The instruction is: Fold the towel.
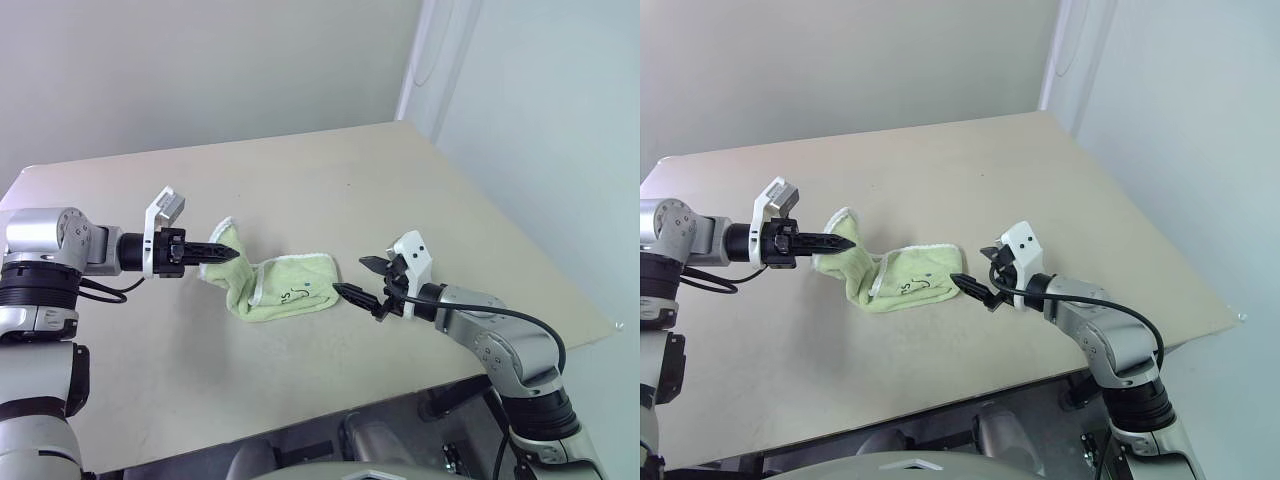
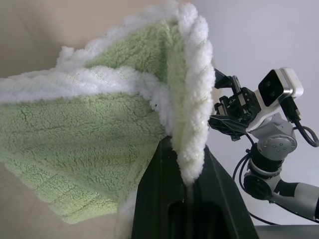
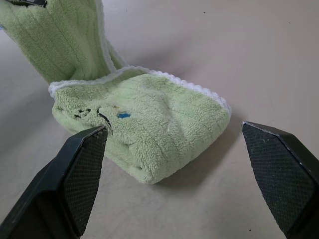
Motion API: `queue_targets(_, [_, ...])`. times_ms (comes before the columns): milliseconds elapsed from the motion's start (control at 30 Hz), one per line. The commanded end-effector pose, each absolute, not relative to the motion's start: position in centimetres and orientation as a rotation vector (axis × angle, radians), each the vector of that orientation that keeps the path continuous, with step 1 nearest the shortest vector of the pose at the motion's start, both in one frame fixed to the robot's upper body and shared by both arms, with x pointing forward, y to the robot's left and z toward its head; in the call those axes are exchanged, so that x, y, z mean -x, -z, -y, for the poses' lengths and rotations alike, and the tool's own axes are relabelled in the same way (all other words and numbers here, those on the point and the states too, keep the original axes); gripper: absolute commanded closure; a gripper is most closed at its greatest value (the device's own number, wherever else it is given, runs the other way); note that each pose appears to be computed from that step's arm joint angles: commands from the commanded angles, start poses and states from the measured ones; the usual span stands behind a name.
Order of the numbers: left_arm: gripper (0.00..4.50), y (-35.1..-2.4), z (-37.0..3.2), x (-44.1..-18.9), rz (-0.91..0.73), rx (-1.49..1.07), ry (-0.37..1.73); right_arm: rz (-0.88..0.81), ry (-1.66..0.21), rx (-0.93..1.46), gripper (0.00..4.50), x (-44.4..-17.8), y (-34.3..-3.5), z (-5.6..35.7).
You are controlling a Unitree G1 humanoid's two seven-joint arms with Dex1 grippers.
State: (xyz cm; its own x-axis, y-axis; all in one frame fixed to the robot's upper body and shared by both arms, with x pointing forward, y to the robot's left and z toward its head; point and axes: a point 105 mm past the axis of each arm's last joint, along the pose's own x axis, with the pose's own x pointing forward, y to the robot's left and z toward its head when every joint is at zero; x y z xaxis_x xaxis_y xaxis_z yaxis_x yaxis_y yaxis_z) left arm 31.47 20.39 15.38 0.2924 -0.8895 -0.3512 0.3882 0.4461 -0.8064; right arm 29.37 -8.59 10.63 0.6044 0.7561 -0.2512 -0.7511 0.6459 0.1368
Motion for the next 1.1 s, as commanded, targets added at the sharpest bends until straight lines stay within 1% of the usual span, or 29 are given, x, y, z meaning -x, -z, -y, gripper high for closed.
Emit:
queue_targets(33, [4.46,-16.9,-20.5,-31.5,-0.857,0.645,0.960,-0.249,-0.881,-0.008,0.00,-29.4,-11.8,8.4])
queue_targets(767, [4.46,-16.9,-20.5,-31.5,-0.857,0.645,0.958,-0.249,-0.881,-0.008,0.00,-29.4,-11.8,8.4])
queue_targets(800, [4.46,-17.4,-18.6,-31.6,-0.861,0.670,1.032,-0.252,-0.853,-0.015,0.00,-29.5,-11.5,8.5])
queue_targets(833, [4.46,-17.3,-17.4,-31.4,-0.856,0.661,1.079,-0.255,-0.848,-0.010,0.00,-29.7,-11.4,8.4])
queue_targets(867, [4.46,-16.9,-14.9,-31.3,-0.821,0.619,1.168,-0.256,-0.869,-0.001,0.00,-29.8,-11.3,7.7])
queue_targets(900, [4.46,-16.0,-10.1,-32.8,-0.720,0.559,1.248,-0.241,-0.862,0.002,0.00,-30.3,-11.5,7.1])
queue_targets(933, [4.46,-15.8,-6.8,-33.7,-0.632,0.521,1.280,-0.230,-0.859,0.006,0.00,-30.7,-11.6,6.7])
queue_targets(967, [4.46,-15.9,-4.6,-34.2,-0.575,0.504,1.295,-0.223,-0.853,0.006,0.00,-31.0,-11.7,6.5])
queue_targets(1000, [4.46,-15.9,-3.8,-34.5,-0.548,0.505,1.285,-0.219,-0.847,0.005,0.00,-31.1,-11.7,6.5])
queue_targets(1100, [4.46,-15.7,-4.2,-34.8,-0.527,0.505,1.256,-0.218,-0.849,0.008,0.00,-31.2,-11.7,6.5])
